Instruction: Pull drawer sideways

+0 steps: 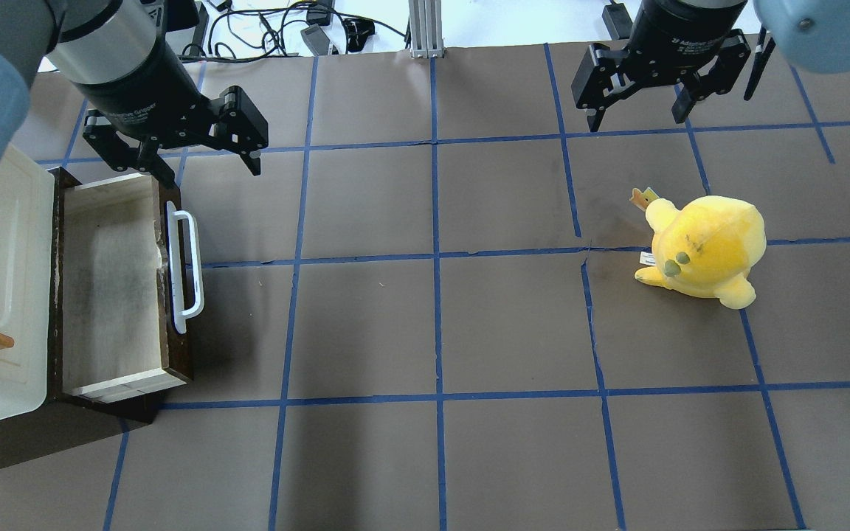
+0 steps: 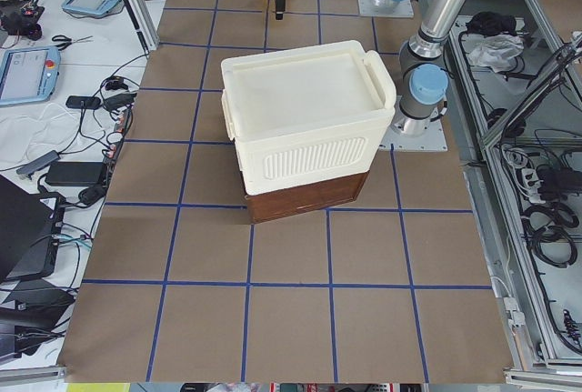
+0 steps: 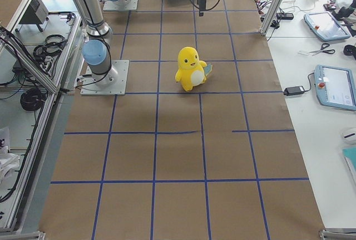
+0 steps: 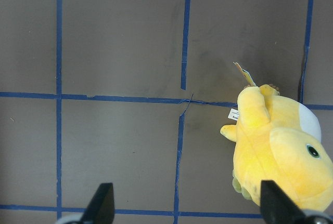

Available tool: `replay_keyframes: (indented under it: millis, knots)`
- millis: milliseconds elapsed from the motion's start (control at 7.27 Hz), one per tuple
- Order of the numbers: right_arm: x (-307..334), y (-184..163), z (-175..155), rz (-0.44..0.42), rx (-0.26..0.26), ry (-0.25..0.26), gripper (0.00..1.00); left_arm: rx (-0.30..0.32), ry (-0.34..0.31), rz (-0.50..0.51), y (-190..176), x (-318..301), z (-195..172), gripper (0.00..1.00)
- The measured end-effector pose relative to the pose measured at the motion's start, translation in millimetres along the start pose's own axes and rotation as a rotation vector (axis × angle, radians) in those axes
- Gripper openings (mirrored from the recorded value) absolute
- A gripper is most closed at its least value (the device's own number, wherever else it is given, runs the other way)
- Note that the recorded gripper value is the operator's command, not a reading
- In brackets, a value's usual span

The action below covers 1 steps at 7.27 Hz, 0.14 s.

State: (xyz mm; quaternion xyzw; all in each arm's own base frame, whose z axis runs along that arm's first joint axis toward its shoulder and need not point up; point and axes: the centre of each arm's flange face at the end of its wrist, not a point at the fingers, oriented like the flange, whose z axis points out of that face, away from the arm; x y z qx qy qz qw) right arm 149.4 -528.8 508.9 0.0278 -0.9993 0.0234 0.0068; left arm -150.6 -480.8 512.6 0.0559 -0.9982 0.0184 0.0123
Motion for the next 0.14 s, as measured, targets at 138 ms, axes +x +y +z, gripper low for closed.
replay_keyframes:
  millis: [138]
  knots:
    - [0.0,0.0,0.0,0.000,0.000,0.000,1.00,-0.003,-0.001,0.001,0.4,0.4,1.5,1.00]
